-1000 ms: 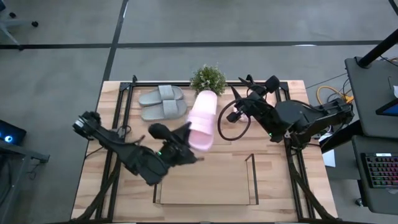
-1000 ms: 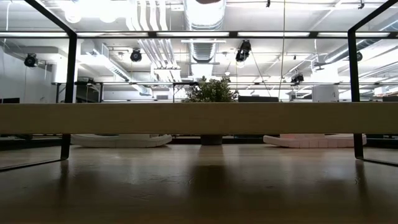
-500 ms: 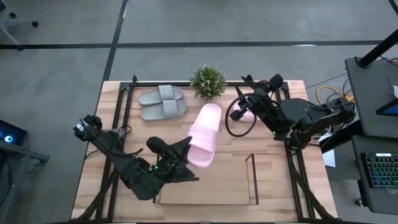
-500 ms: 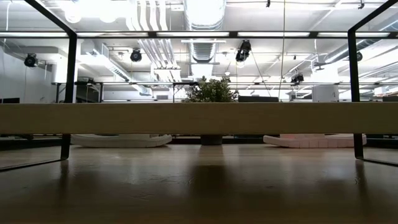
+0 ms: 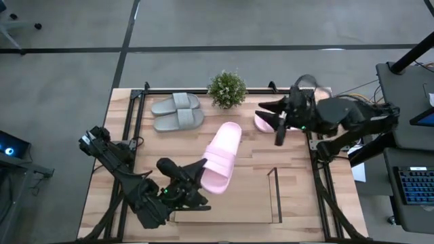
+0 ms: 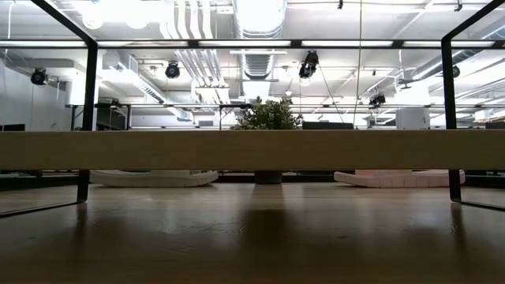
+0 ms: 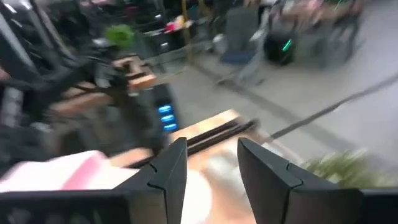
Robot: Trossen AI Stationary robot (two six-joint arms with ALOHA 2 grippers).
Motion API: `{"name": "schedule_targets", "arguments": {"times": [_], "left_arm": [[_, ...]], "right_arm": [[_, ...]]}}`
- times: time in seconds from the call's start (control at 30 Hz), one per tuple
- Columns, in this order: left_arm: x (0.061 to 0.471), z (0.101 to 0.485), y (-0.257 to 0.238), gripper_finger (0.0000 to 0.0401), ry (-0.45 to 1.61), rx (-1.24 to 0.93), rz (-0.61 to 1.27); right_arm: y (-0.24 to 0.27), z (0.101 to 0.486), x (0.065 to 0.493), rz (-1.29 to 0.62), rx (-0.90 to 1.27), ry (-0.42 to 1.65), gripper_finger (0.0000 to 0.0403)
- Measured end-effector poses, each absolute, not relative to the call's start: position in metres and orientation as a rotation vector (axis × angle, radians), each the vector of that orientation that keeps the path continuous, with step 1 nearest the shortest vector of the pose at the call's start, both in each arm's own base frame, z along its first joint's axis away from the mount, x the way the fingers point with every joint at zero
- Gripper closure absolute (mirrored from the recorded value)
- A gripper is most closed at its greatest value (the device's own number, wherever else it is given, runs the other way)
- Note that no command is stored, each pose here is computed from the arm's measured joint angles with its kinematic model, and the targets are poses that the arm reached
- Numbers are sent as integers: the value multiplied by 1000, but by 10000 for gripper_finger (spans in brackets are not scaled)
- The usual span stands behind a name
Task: Pick and place slides into the shelf
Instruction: Put the top pink slide on the shelf
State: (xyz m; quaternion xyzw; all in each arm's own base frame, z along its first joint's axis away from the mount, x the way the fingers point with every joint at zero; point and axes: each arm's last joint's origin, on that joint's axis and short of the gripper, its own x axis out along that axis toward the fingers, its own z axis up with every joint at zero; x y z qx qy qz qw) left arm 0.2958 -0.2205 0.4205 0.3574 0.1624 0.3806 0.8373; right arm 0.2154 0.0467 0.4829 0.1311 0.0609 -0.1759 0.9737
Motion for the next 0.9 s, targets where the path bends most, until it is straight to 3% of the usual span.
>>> {"name": "schedule_targets", "arguments": {"times": [0.17,0.37,0.47,0.67,0.9], "left_arm": [[303,420,-211,401,366,773,831],[309,420,-201,401,385,780,860],[310,420,-200,401,393,791,863],[311,420,-199,401,395,792,866],[315,420,-193,401,405,794,882]], "right_arm": [[47,476,214,-322,527,154,273],[48,447,221,-445,788,256,266],[49,439,227,-461,900,201,261],[52,434,240,-443,1038,58,258],[49,434,240,-449,1030,45,264]]}}
